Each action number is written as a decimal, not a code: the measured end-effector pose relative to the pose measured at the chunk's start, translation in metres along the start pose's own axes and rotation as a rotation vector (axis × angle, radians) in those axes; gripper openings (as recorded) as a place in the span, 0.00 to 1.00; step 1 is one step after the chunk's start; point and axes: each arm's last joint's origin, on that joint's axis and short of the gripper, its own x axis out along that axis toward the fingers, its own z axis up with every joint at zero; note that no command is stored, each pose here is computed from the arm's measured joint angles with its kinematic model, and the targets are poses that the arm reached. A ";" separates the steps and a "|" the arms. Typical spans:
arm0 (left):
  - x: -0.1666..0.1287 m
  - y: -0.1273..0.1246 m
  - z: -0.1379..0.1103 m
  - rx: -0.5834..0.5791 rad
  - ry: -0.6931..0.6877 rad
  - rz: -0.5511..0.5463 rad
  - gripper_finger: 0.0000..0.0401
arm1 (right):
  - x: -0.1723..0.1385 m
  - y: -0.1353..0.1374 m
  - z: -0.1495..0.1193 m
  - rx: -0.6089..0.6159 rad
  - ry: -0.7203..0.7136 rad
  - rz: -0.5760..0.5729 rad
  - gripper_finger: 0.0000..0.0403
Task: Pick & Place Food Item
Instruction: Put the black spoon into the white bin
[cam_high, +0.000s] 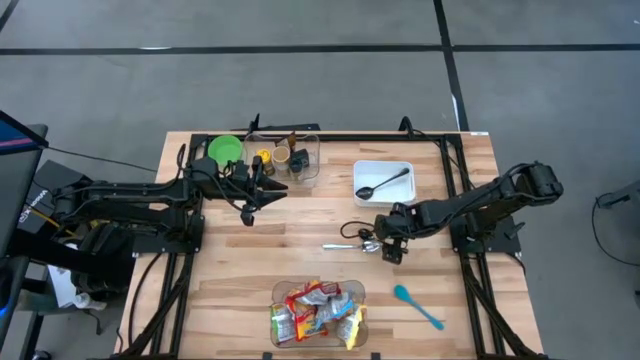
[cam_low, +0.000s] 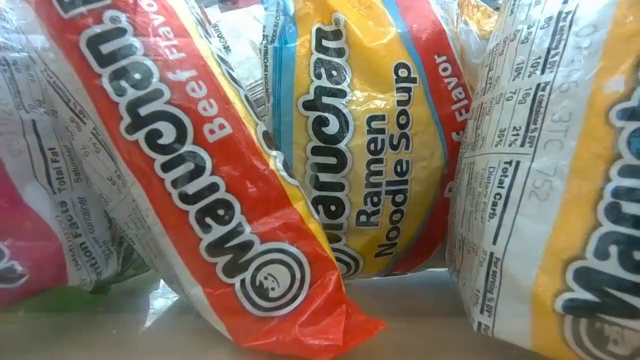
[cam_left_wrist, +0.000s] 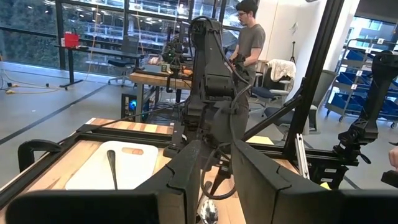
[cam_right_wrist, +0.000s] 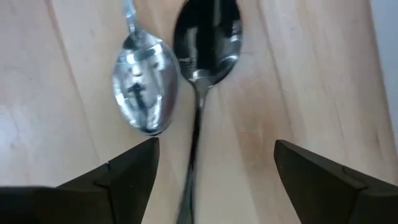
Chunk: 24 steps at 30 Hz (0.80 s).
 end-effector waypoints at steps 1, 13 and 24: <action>0.000 0.000 0.000 0.000 0.000 0.000 0.21 | 0.000 0.001 0.000 -0.004 0.000 0.002 0.77; 0.000 0.000 0.000 0.000 0.001 0.000 0.21 | -0.001 0.009 -0.001 -0.008 -0.025 0.023 0.68; 0.000 0.000 0.000 -0.001 0.001 0.000 0.21 | 0.002 0.018 -0.006 -0.018 -0.024 -0.013 0.68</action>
